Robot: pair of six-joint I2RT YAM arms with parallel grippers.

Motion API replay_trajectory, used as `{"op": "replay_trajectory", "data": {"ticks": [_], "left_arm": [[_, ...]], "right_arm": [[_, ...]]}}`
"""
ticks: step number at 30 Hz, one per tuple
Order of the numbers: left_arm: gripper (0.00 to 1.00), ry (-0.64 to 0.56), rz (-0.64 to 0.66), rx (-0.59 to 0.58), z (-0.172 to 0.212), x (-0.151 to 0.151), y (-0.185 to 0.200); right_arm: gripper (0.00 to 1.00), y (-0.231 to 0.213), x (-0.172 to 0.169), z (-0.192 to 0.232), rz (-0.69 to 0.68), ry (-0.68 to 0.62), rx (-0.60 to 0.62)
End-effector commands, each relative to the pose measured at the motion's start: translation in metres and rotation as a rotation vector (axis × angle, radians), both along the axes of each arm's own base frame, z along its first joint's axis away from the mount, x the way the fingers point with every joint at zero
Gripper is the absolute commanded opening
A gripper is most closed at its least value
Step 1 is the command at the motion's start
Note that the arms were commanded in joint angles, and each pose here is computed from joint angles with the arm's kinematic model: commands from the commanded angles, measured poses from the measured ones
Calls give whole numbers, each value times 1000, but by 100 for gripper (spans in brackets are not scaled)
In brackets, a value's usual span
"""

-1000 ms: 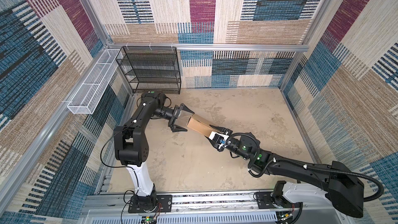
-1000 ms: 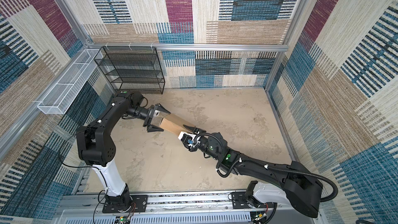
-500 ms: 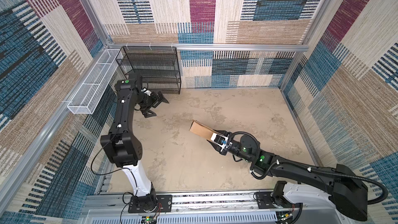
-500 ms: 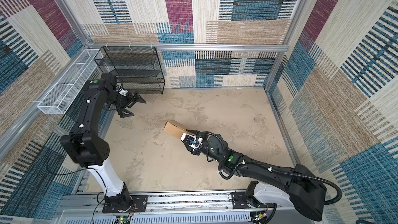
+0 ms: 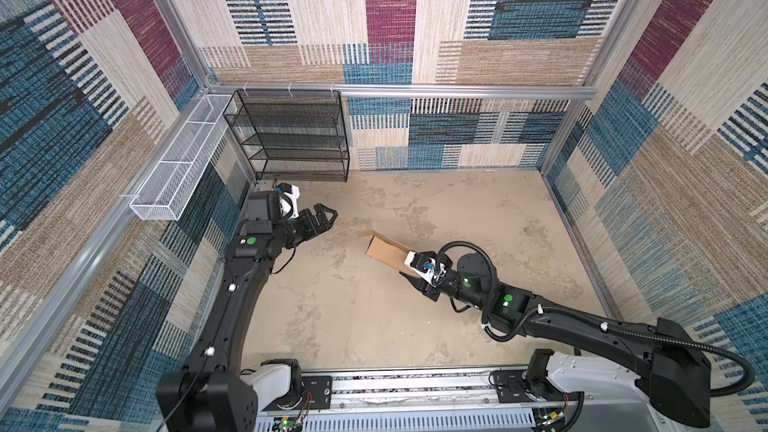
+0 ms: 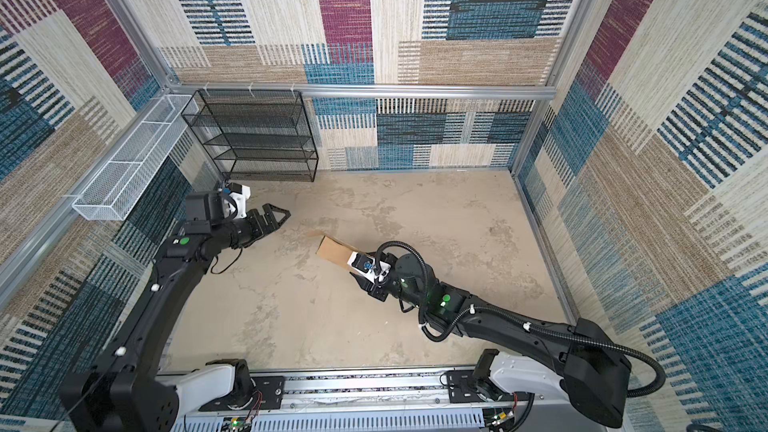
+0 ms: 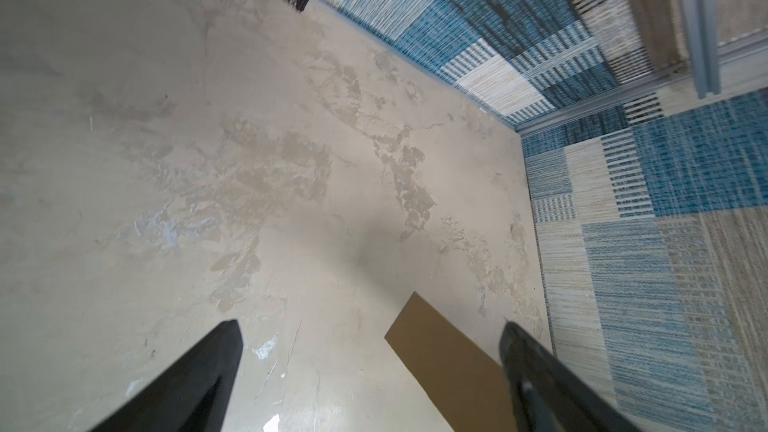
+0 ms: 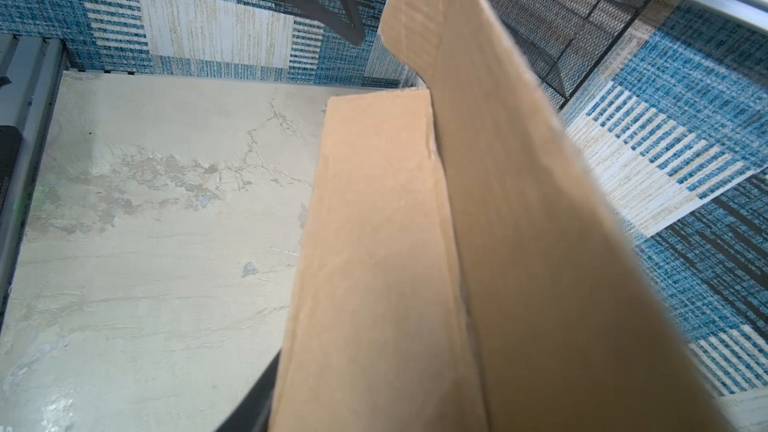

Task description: Fold the paper box

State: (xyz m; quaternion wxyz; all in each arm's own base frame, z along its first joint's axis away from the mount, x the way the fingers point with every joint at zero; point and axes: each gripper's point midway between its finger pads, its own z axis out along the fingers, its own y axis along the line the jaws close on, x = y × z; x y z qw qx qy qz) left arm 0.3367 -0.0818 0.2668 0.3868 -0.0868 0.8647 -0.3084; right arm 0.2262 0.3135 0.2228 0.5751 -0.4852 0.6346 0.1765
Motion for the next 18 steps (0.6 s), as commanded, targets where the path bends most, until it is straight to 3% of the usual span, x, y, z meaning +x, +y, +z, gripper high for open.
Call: {"op": "replay_trajectory", "data": {"ticks": [1, 3, 8, 14, 18], "left_arm": [[77, -212, -79, 37, 37, -11, -8], [65, -240, -116, 35, 44, -23, -13], [54, -206, -254, 46, 43, -47, -29], [56, -188, -348, 111, 30, -66, -39], [62, -203, -419, 169, 24, -78, -50]], "right_arm": [[48, -4, -2, 0, -15, 36, -3], [48, -5, -3, 2, -16, 43, -5], [49, -4, -2, -1, -11, 48, -31], [49, 8, -4, -7, 33, 106, -64], [49, 10, -5, -7, 48, 106, -67]]}}
